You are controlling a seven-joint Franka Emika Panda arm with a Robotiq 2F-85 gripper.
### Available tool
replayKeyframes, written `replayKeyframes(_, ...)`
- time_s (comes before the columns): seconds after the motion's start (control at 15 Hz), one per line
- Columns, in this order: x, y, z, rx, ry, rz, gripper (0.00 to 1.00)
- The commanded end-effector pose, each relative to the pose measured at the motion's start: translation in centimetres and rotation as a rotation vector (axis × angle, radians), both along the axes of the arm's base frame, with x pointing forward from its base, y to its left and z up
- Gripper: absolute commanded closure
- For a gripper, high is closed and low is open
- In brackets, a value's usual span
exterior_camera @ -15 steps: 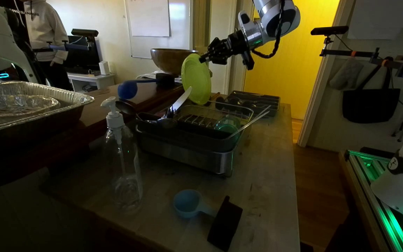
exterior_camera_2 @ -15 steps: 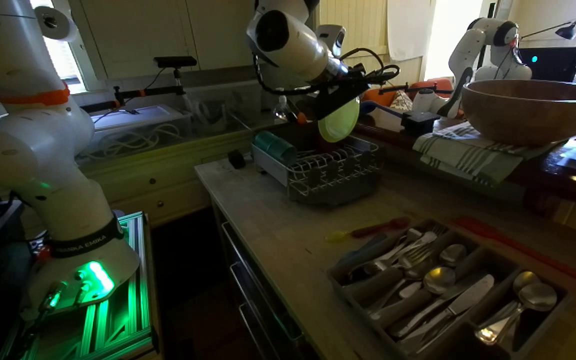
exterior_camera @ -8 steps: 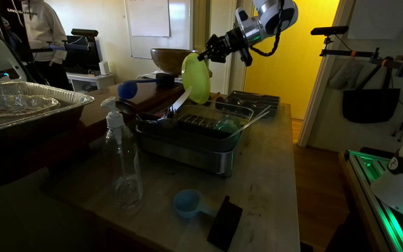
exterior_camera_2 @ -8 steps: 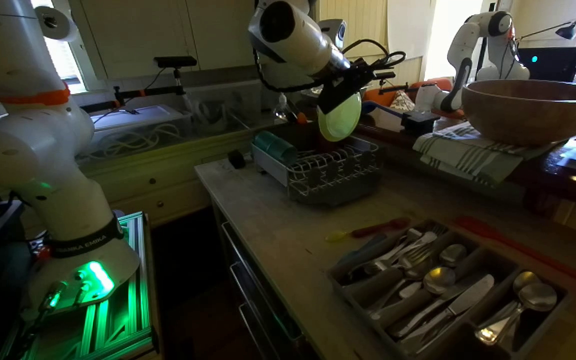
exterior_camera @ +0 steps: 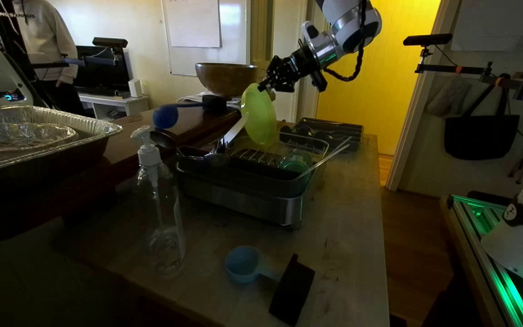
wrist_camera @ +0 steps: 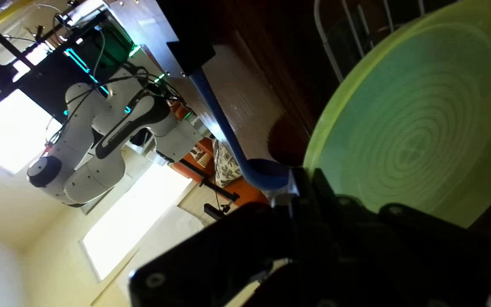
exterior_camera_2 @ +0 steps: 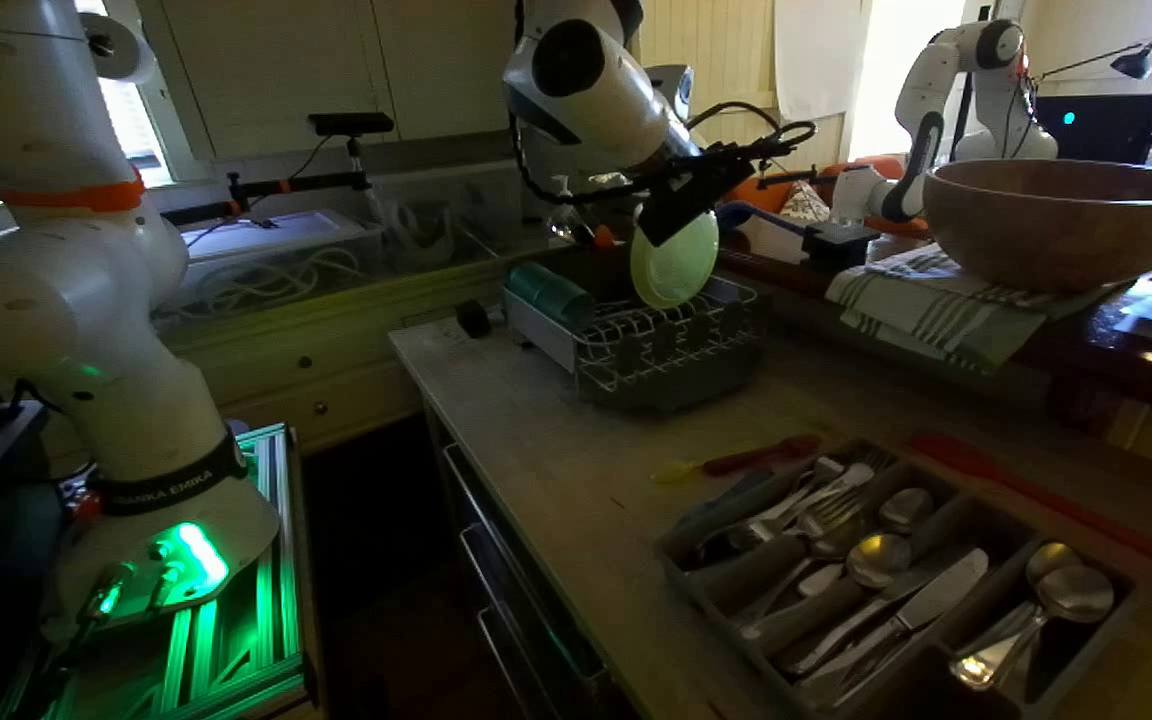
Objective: Put the bowl on the dryer
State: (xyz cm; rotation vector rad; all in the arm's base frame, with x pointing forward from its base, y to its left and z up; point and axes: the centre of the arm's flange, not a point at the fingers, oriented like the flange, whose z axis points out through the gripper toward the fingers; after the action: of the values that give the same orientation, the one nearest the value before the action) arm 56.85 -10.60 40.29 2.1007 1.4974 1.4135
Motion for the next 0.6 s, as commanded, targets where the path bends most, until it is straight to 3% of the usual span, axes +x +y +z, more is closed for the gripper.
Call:
replayKeyframes(0.0, -1.26, 0.14, -3.87, -0.096, -0.019, 0.050, 0.99)
replayKeyframes(0.53, -1.12, 0.29, -3.53, -0.200, -0.055, 0.121, 0.99)
